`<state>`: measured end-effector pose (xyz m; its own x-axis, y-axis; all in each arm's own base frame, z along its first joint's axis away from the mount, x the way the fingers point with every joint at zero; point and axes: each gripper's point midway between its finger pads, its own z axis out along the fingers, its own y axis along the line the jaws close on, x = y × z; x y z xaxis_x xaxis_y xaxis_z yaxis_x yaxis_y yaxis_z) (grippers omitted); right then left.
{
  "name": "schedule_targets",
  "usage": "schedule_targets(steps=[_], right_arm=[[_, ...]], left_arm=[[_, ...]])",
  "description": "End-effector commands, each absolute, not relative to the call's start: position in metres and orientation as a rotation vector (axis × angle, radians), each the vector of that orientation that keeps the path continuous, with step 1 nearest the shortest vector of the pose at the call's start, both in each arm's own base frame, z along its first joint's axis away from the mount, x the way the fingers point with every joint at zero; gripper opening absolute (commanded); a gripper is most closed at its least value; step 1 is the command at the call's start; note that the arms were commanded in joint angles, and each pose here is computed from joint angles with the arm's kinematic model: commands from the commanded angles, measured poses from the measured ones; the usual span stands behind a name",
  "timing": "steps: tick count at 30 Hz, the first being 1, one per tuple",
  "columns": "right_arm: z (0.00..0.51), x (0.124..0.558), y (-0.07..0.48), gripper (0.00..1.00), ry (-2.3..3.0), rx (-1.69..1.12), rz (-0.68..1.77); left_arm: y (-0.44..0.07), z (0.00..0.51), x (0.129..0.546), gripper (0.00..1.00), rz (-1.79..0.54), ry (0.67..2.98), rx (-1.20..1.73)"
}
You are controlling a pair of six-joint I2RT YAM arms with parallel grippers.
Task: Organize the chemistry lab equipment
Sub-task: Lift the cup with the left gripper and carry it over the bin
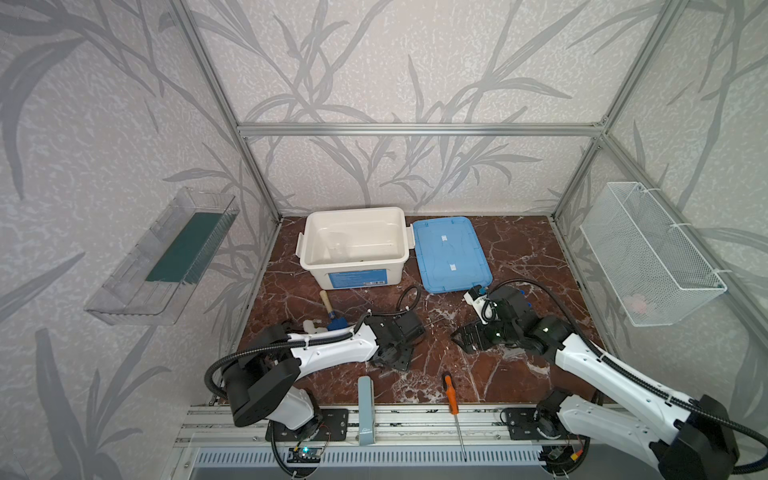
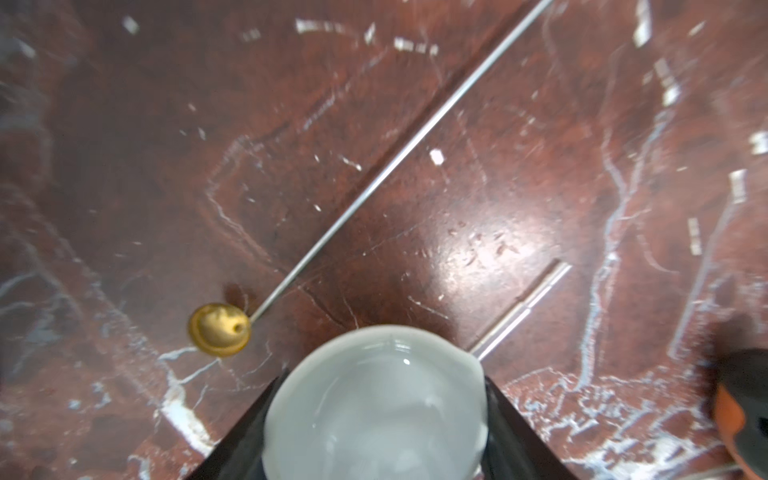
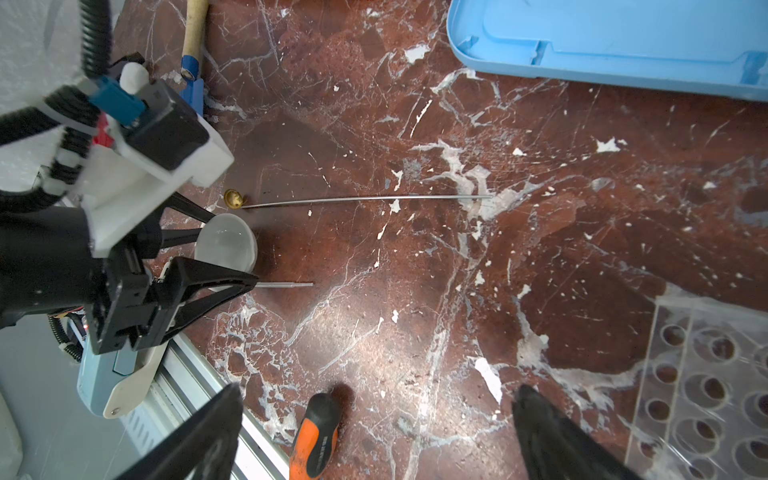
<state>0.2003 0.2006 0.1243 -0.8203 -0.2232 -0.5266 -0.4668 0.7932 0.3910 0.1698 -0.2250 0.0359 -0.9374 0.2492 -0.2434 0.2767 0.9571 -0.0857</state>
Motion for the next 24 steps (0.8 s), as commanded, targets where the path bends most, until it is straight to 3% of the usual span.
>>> schedule_targets(steps=[1,6,15,24], right_arm=[[0.136,0.202,0.202,0.99,2.497,-0.508,0.734],[0.15,0.207,0.205,0.99,2.462,-0.51,0.742],[0.23,0.236,0.222,0.99,2.235,-0.467,0.807],[0.28,0.28,0.249,0.99,2.11,-0.364,0.87]], left_arm=[[-0.225,0.064,0.183,0.58,-0.184,2.8,0.317],[-0.225,0.087,0.187,0.5,-0.186,2.765,0.334],[-0.218,0.182,0.219,0.49,-0.324,2.596,0.328],[-0.176,0.26,0.297,0.46,-0.315,2.53,0.172]])
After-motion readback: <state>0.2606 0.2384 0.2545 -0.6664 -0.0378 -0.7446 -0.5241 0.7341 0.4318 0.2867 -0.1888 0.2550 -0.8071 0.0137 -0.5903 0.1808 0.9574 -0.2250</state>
